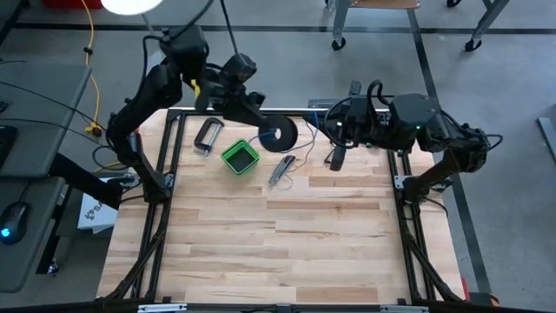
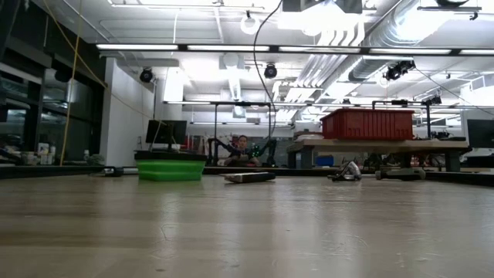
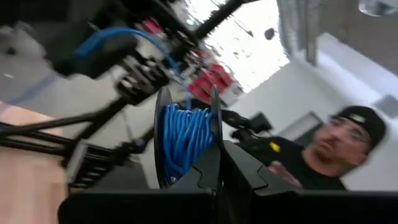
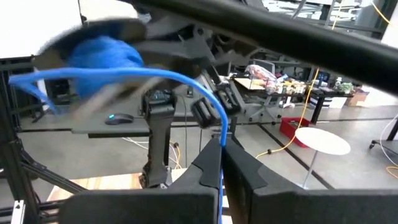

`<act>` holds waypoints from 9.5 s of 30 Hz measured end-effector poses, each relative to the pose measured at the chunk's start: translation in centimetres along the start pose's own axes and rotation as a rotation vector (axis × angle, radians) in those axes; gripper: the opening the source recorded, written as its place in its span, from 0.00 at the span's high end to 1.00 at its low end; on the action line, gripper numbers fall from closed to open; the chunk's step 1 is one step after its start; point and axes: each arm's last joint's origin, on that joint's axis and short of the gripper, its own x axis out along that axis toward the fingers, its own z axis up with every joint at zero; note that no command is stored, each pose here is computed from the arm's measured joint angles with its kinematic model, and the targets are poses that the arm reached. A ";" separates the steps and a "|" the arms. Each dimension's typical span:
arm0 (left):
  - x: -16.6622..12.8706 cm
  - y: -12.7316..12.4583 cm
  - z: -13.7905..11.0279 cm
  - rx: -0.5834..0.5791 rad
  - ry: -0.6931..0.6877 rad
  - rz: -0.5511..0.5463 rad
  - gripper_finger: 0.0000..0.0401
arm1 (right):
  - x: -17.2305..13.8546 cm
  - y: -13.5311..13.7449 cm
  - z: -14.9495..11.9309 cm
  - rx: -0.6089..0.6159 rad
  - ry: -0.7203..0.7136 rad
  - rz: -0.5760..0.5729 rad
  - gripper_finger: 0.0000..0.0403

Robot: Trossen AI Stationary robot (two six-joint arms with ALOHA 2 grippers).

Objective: Coil cords
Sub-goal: Coil the blue wire onto the spool

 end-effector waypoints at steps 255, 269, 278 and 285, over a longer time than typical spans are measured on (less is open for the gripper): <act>-7.4 -2.8 2.1 0.236 -0.391 0.230 1.00 | 0.8 -1.4 0.9 0.211 -0.111 0.223 1.00; -12.0 -7.1 2.6 0.446 -0.631 0.230 1.00 | 1.9 0.0 -0.7 0.263 0.027 0.277 1.00; -14.0 -8.7 1.0 0.438 -0.629 0.321 1.00 | 1.9 0.0 -1.1 0.273 0.079 0.265 1.00; -14.7 -7.5 -1.3 0.255 -0.530 0.506 1.00 | 1.8 0.1 -1.2 0.271 0.090 0.278 1.00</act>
